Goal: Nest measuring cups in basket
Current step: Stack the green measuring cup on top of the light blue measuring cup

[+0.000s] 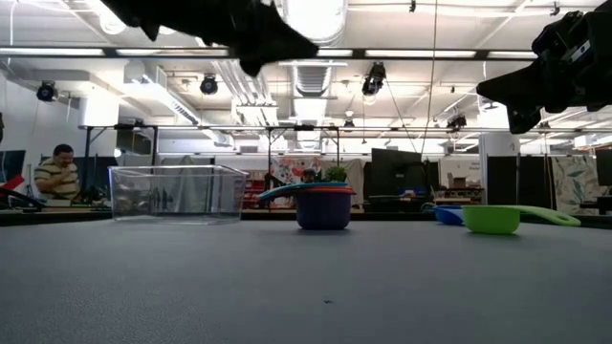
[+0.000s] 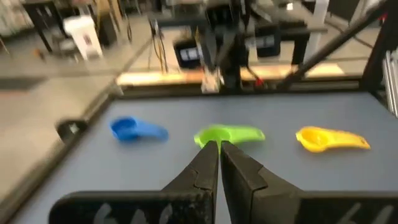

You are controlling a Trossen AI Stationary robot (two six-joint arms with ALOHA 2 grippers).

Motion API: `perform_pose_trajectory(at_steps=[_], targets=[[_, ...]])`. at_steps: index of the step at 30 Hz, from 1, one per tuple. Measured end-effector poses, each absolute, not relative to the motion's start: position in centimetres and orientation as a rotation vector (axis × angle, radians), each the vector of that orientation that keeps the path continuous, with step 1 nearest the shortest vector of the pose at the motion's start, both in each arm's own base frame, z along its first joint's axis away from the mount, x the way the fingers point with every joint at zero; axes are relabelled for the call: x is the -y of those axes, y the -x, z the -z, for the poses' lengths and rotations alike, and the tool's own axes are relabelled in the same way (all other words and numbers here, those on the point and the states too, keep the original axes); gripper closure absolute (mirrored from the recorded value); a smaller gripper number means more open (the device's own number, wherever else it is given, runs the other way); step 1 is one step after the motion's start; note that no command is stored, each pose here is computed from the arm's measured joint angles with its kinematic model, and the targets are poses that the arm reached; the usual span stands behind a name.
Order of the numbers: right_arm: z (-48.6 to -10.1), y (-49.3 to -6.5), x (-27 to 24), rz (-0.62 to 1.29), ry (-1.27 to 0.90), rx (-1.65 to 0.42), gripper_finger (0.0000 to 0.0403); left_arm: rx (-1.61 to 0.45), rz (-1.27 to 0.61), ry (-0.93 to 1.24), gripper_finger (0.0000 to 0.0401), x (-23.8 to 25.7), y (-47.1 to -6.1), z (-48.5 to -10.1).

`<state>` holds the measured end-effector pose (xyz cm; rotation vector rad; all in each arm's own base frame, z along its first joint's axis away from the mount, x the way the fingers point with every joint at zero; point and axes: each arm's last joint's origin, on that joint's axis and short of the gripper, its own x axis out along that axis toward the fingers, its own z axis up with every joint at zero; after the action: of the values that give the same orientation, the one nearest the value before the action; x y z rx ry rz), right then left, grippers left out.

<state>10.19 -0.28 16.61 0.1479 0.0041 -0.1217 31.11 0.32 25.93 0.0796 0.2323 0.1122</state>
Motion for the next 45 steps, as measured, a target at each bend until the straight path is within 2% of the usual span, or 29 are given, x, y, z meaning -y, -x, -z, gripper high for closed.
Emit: perform_pose_trajectory(at_steps=[9, 17, 23, 32, 35, 38, 45], targets=[[-16.6, -10.2, 0.3, 0.121, -0.167, 0.0, 0.0394, -0.145, -0.116, -0.091, 0.0401, -0.5, -28.7, -28.8], [-17.2, -10.2, 0.3, 0.119, -0.111, 0.052, 0.0394, -0.081, -0.097, 0.087, 0.0401, -0.4, -25.8, -25.8], [-18.2, -10.1, 0.3, 0.119, -0.096, 0.153, 0.0394, -0.018, -0.093, 0.137, 0.0401, -0.3, -24.4, -23.6], [-18.2, -9.9, 1.0, 0.362, -0.142, 0.174, 0.0394, 0.036, -0.099, 0.039, 0.0401, -0.4, -24.2, -23.5], [-18.3, -9.9, 1.0, 0.376, -0.145, 0.169, 0.0394, 0.017, -0.108, -0.018, 0.0401, -0.4, -24.5, -23.5], [-19.0, -9.9, 1.0, 0.378, -0.141, 0.176, 0.0394, -0.021, -0.109, 0.044, 0.0401, -0.4, -24.8, -23.2], [-21.8, -10.2, 1.2, 0.435, -0.119, 0.135, 0.0394, 0.051, -0.117, 0.005, 0.0401, -0.5, -24.0, -24.6]])
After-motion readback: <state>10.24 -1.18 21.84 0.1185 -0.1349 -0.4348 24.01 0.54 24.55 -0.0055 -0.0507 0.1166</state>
